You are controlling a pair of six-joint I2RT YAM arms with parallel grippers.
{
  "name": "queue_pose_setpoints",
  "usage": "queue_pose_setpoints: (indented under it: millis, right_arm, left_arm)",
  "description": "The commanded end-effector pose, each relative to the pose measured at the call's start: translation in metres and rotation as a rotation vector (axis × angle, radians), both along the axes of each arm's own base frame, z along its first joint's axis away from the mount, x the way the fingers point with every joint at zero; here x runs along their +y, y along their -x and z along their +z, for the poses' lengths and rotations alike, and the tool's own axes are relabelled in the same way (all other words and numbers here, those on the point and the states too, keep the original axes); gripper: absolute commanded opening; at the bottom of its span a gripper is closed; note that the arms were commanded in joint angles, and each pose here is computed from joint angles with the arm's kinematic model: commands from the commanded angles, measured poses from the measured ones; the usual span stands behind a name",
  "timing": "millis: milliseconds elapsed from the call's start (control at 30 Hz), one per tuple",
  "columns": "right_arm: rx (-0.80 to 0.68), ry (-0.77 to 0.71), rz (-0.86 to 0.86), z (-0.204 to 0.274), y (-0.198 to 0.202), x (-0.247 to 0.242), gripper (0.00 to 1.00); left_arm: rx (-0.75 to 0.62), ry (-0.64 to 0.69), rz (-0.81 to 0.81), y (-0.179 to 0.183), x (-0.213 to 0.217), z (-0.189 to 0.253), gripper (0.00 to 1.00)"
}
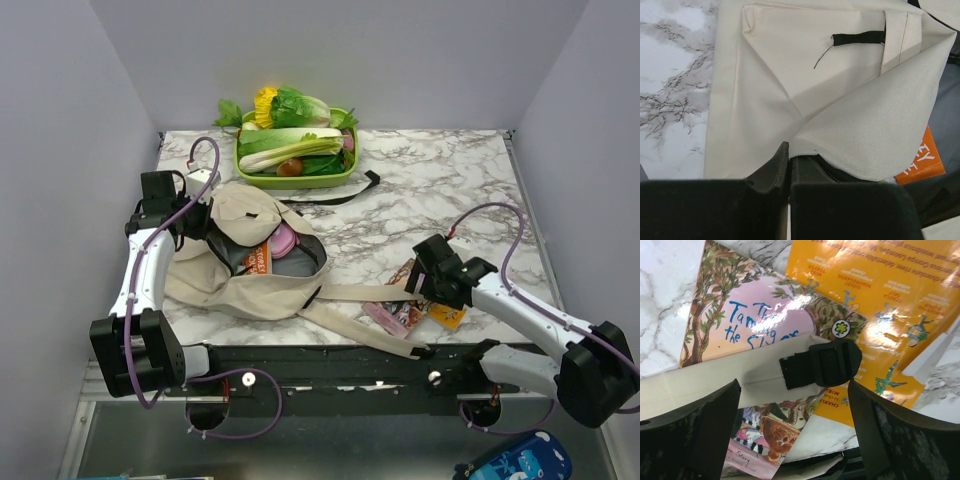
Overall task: Pack the student bag
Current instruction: Pick up the book from the center of the board.
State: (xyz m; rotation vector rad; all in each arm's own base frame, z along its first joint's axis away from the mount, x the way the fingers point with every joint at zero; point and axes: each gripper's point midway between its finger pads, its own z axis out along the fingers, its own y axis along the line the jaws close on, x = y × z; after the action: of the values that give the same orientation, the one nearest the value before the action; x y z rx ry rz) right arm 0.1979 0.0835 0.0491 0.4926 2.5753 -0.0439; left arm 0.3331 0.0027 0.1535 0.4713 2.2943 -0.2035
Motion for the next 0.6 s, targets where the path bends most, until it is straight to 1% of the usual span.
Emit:
queue_pose_setpoints:
  millis: [0,133,200,267,333,500,567]
  right_arm:
    - [0.037,-0.102,0.062,-0.009,0.004,0.021,0.94]
    - [0.089,-0.185,0.12,-0.015,0.02,0.035,0.9]
    - [0.105,-0.248,0.181,-0.012,0.028,0.046,0.86]
    - [0.121,-0.279,0.215,-0.012,0.038,0.05,0.85]
    - [0.145,-0.322,0.257,-0.008,0.047,0.056,0.81]
    - [0.171,-0.441,0.407,0.014,0.072,0.075,0.73]
    - [0.175,-0.436,0.422,0.028,0.076,0.073,0.73]
  left_arm:
    - [-0.029,0.03,-0.03,-0.005,-0.009,0.013,0.0]
    - [-0.028,0.04,-0.035,-0.009,-0.01,0.013,0.0]
    - [-0.032,0.043,-0.034,-0.011,-0.01,0.014,0.0]
    - [-0.032,0.049,-0.036,-0.012,-0.011,0.014,0.0]
    - [-0.034,0.053,-0.039,-0.013,-0.012,0.015,0.0]
    - [-0.037,0.054,-0.045,-0.014,-0.015,0.016,0.0]
    - [-0.041,0.052,-0.047,-0.014,-0.015,0.017,0.0]
